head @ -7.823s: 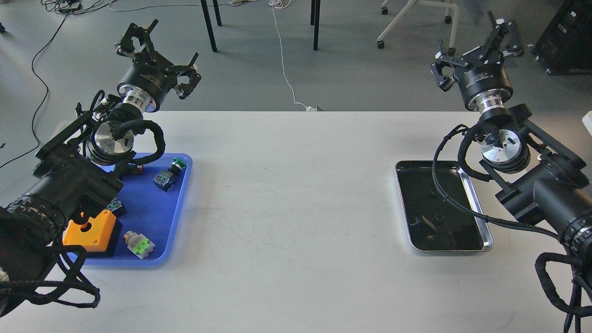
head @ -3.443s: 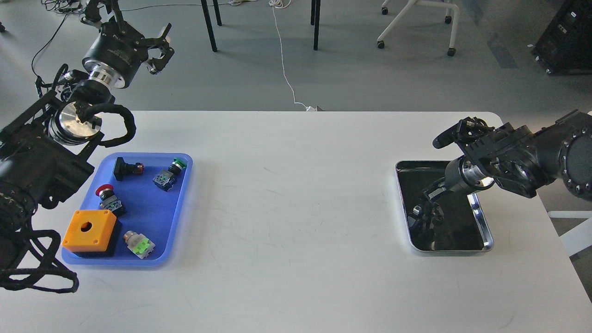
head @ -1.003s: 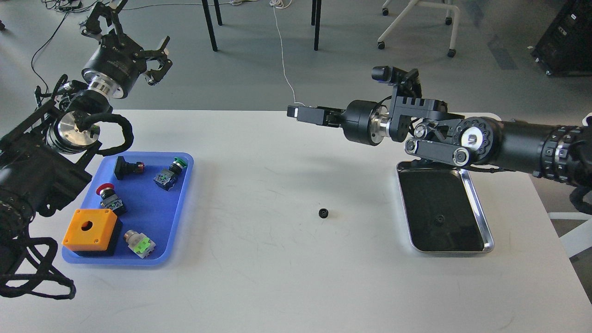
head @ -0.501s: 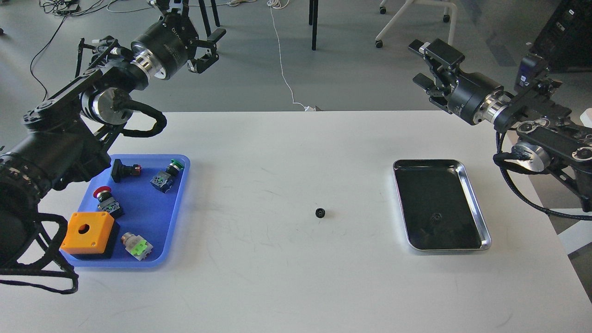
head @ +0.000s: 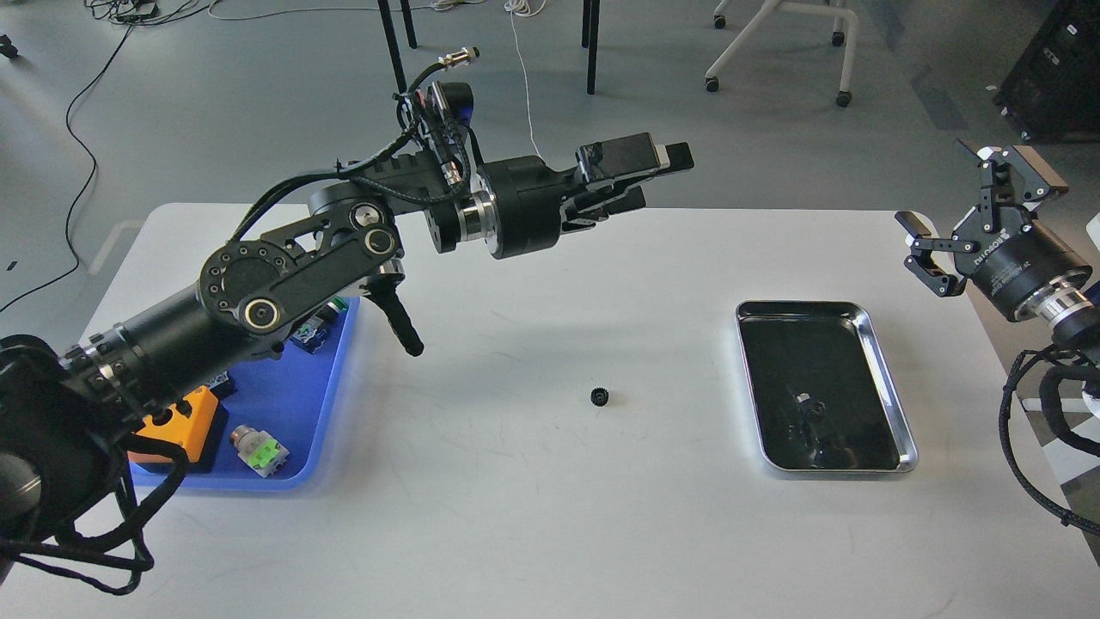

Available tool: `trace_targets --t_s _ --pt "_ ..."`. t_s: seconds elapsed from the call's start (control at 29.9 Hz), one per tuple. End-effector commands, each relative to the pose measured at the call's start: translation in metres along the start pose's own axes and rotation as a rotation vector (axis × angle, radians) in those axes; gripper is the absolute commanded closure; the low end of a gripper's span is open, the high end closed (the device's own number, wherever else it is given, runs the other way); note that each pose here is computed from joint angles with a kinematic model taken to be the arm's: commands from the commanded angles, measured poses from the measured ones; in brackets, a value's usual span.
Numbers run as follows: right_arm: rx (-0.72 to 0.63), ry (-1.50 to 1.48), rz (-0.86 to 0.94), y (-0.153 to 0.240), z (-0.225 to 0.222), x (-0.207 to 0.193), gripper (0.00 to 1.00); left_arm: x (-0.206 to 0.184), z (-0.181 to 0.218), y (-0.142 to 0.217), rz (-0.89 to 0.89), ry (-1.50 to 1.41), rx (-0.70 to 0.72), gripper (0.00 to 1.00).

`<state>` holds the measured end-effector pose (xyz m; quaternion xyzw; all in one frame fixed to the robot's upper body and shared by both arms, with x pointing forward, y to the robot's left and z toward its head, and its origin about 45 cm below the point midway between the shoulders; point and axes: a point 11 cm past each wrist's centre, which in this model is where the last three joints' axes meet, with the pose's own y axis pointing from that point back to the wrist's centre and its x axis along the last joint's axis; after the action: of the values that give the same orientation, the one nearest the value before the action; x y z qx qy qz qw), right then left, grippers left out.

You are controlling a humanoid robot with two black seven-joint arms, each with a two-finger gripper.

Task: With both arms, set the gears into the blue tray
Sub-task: 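Retract the right arm and reach the left gripper toward the gear, then close the left gripper on the black gear on the table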

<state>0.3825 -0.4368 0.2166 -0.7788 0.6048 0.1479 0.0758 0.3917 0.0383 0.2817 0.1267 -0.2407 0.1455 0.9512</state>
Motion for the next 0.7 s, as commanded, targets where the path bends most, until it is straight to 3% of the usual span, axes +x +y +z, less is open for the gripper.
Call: trace_targets --t_s 0.0,0.17,0.4,0.67 --pt "0.001 -0.057 0.056 0.017 0.009 0.015 0.01 -0.033 -0.01 -0.017 -0.055 -0.165 0.052 0.02" --pt "-0.019 -0.077 0.093 0.031 0.02 0.024 0.01 -0.073 -0.026 -0.031 -0.127 -0.452 0.106 0.02" --pt "-0.022 -0.078 0.095 0.033 0.021 0.025 0.01 -0.104 -0.071 -0.022 -0.255 -0.895 0.185 0.06" --pt "-0.026 -0.093 0.07 0.03 0.024 0.016 0.01 -0.113 -0.121 -0.004 -0.325 -0.955 0.3 0.18"
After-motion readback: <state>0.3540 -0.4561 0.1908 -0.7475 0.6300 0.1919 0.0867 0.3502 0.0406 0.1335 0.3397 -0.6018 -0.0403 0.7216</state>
